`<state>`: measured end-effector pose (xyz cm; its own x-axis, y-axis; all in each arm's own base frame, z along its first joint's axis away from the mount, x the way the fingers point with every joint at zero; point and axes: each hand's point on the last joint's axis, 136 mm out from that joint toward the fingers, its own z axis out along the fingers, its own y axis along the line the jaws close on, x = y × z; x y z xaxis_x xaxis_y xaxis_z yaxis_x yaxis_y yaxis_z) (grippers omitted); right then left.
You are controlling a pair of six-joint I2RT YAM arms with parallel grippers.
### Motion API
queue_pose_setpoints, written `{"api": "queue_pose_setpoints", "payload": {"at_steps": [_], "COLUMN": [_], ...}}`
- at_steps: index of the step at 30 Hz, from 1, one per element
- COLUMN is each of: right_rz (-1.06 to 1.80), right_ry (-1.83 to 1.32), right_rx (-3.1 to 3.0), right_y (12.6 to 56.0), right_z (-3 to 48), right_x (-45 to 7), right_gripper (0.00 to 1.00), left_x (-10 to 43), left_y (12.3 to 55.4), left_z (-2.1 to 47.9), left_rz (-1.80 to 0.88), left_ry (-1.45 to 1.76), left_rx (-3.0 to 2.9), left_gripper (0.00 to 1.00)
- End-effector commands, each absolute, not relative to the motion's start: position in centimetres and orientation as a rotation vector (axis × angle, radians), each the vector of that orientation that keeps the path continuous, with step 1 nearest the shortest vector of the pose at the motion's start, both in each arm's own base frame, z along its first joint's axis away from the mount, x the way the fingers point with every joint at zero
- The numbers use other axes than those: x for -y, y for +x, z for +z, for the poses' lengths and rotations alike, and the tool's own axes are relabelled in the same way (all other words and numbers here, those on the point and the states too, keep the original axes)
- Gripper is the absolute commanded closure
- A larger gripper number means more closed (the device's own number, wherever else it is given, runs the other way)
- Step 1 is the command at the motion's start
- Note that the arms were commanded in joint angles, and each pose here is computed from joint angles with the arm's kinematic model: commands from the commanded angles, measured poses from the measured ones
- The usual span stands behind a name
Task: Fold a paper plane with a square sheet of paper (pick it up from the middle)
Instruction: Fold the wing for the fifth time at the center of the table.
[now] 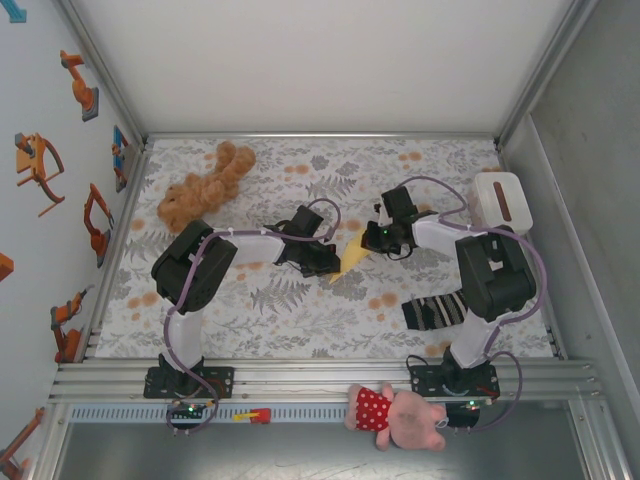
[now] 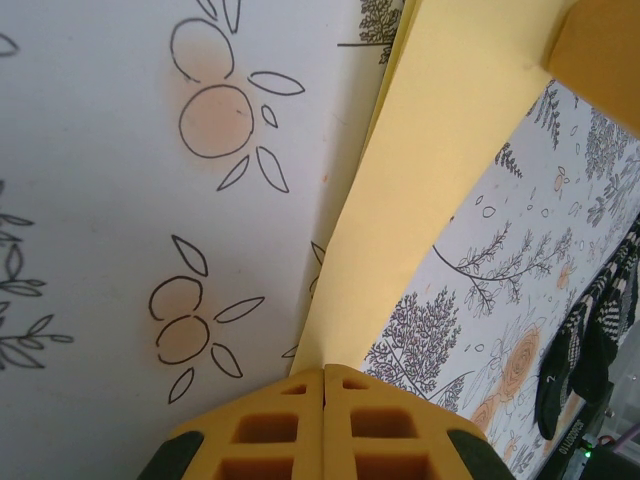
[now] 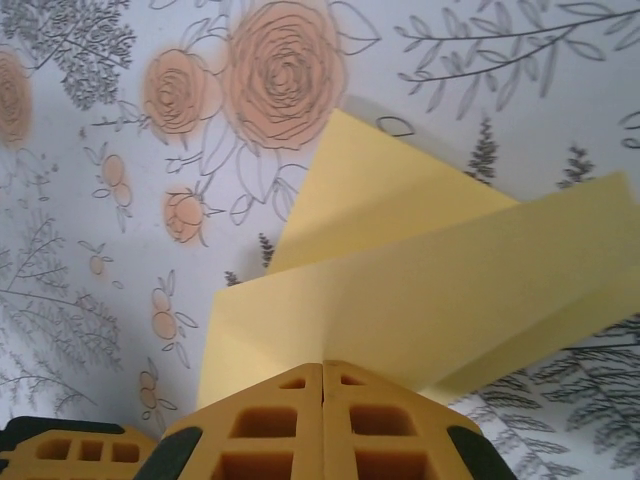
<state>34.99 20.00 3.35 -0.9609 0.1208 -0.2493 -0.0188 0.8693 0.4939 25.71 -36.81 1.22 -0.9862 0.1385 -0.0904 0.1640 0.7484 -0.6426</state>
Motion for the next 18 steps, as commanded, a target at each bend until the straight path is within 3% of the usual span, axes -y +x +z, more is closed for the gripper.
{"api": "queue_pose_setpoints", "payload": {"at_steps": [1, 13, 18], "right_rz": [0.671, 0.627, 0.65], "right_ry": [0.089, 0.145, 0.123], "right_rx": [-2.794, -2.852, -2.863], "right_y": [35.4, 34.1, 33.4], "right_z": [2.7, 0.2, -0.8], "right_x": [-19.1, -17.9, -17.7], "right_gripper": [1.0, 1.0, 1.0], "left_x": [33.4, 33.6, 36.0], "left_y": [22.5, 22.9, 24.5], "left_z": [-2.9, -2.2, 1.3], "left_rz": [-0.872, -0.889, -1.039], "left_ry": [0.172, 0.165, 0.241], "left_rx": [-3.115, -3.092, -2.955], "left_gripper": [0.98, 0.98, 0.95]}}
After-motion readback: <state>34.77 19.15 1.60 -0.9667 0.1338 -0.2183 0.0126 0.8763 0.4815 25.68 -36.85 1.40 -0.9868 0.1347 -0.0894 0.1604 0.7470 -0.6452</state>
